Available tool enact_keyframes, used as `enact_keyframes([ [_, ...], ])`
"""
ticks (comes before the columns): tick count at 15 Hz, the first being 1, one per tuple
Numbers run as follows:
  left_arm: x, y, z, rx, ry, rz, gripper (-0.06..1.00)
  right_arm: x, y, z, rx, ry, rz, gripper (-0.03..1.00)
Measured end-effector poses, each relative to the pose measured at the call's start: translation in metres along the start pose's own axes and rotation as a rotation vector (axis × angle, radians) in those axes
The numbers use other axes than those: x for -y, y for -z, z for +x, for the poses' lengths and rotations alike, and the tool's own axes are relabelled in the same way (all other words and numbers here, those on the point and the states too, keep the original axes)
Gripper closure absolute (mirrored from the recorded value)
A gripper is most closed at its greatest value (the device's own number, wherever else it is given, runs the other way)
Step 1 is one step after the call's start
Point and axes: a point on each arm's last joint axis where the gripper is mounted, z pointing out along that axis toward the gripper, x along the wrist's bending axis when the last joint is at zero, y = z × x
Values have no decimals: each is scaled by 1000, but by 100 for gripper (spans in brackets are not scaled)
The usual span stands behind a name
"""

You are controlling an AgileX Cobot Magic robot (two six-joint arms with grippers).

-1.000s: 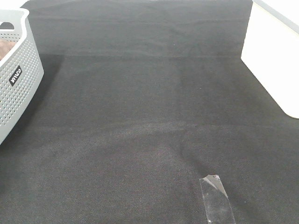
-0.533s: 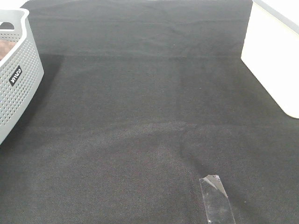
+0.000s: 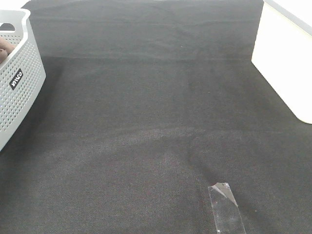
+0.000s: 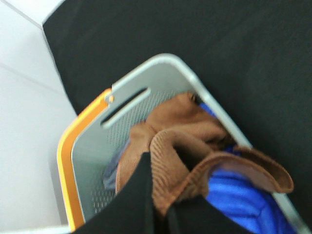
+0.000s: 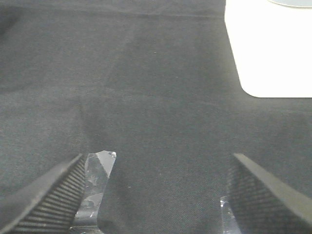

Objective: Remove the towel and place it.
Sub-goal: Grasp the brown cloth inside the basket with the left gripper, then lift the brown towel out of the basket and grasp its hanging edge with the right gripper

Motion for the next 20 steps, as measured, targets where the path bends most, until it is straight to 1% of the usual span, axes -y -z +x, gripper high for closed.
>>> enact_keyframes([
  [1, -15, 8, -6, 3, -24, -48, 94, -1, -2, 0, -7, 2, 10, 24],
  [3, -46, 27, -16, -1, -66, -151, 94, -12, -7, 2, -43, 66, 28, 24],
  [5, -76, 51, -30, 13, -122, -254, 94, -30, -16, 9, -138, 136, -29, 24],
  [6, -89, 63, -40, 30, -152, -301, 94, -42, -22, 12, -197, 180, -61, 24],
  [7, -97, 71, -49, 57, -180, -327, 94, -52, -30, 17, -269, 203, -92, 24],
  [10, -111, 82, -76, 139, -250, -364, 94, -78, -61, 27, -475, 316, -140, 24],
  [13, -125, 90, -108, 215, -387, -417, 94, -97, -100, 33, -660, 364, -192, 24],
  [15, -132, 97, -127, 245, -502, -467, 94, -103, -129, 35, -788, 356, -214, 24],
  [17, -138, 101, -141, 256, -613, -513, 94, -104, -156, 35, -880, 331, -238, 24],
  [20, -148, 106, -159, 258, -694, -583, 94, -105, -200, 32, -981, 275, -287, 24],
])
